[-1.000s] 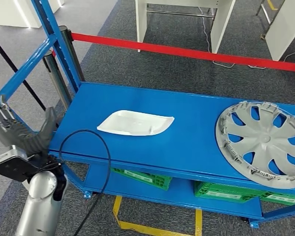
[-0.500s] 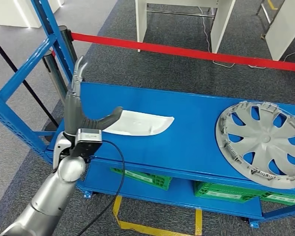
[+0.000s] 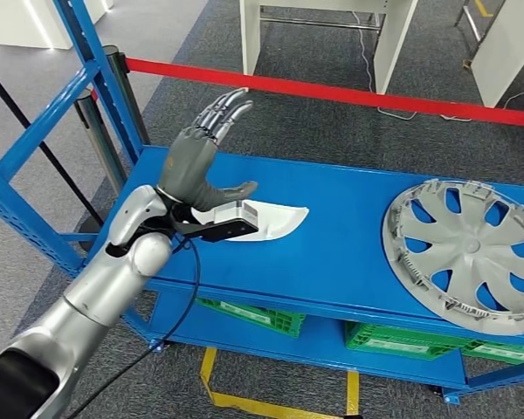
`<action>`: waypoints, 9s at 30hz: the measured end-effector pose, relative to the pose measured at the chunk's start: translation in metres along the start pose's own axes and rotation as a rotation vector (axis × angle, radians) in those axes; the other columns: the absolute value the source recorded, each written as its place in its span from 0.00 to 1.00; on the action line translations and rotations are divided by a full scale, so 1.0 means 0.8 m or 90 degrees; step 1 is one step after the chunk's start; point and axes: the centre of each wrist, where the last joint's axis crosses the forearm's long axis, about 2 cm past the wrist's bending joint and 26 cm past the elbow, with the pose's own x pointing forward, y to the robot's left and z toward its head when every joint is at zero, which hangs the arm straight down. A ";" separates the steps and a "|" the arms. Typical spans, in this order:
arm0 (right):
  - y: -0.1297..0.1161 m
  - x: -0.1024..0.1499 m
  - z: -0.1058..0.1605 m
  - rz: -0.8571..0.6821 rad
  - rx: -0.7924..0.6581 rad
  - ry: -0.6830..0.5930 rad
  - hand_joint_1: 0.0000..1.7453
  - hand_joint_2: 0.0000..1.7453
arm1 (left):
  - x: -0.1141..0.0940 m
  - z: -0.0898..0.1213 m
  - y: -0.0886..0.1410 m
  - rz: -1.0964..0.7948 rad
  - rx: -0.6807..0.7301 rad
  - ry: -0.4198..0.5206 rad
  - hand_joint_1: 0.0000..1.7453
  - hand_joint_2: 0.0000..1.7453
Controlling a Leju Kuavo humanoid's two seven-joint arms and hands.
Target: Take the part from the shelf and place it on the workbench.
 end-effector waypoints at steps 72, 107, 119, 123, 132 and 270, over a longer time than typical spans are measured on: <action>-0.010 0.007 -0.002 0.065 0.018 0.026 0.00 1.00 | -0.081 0.095 -0.082 -0.004 -0.366 0.173 0.00 1.00; -0.011 0.005 -0.002 0.046 0.022 0.026 0.00 1.00 | -0.077 0.116 -0.100 -0.361 -0.344 0.119 0.00 1.00; -0.011 0.005 -0.002 0.046 0.022 0.026 0.00 1.00 | -0.077 0.118 -0.101 -0.362 -0.348 0.119 0.00 1.00; -0.011 0.005 -0.002 0.044 0.023 0.026 0.00 1.00 | -0.077 0.116 -0.103 -0.359 -0.387 0.128 0.00 1.00; -0.011 0.004 -0.003 0.040 0.026 0.032 0.00 1.00 | -0.078 0.090 -0.102 -0.367 -0.493 0.199 0.00 1.00; -0.029 0.001 -0.005 0.067 -0.084 -0.062 0.00 1.00 | 0.104 0.196 -0.037 0.248 0.372 -0.042 1.00 1.00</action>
